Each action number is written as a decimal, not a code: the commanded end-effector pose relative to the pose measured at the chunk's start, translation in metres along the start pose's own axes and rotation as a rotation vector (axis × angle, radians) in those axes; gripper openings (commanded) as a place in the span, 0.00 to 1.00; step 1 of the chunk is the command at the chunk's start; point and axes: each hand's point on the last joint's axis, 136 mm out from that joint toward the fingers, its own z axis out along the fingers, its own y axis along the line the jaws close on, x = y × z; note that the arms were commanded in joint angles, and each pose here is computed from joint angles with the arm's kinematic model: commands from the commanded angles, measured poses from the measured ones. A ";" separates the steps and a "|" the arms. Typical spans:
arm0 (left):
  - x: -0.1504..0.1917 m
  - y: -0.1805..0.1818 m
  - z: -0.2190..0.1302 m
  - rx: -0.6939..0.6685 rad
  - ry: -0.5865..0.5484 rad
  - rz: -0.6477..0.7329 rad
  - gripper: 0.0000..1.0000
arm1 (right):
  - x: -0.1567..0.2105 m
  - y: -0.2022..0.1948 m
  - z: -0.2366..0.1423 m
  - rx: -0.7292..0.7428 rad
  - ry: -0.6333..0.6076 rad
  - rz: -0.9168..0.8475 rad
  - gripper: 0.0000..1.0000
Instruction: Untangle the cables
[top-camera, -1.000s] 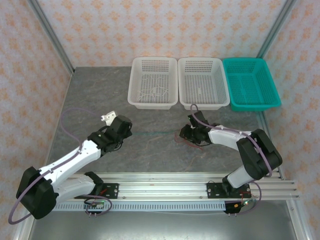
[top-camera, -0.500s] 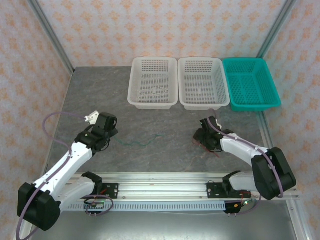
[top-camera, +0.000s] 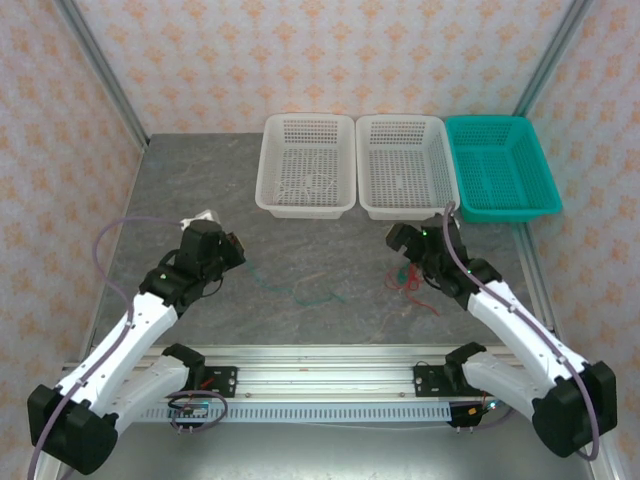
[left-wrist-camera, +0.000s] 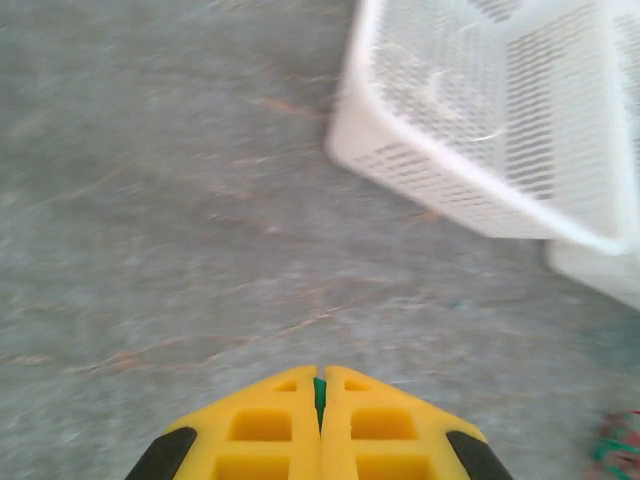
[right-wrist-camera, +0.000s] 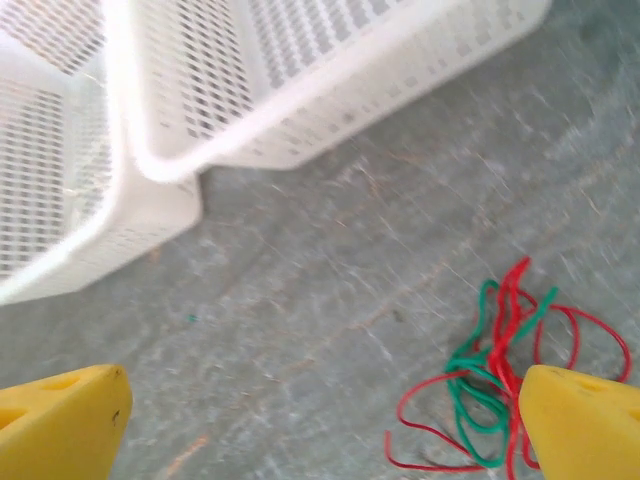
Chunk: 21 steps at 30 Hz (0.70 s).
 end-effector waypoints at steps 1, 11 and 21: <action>-0.057 -0.077 -0.042 0.265 -0.146 0.059 0.00 | -0.020 0.022 -0.017 -0.080 -0.057 -0.031 1.00; -0.188 -0.150 -0.063 0.182 -0.430 0.198 0.00 | -0.030 0.033 -0.031 -0.130 -0.093 -0.013 0.99; -0.233 -0.181 0.054 0.012 -0.394 0.314 0.00 | -0.026 0.011 -0.053 -0.100 -0.136 -0.008 0.99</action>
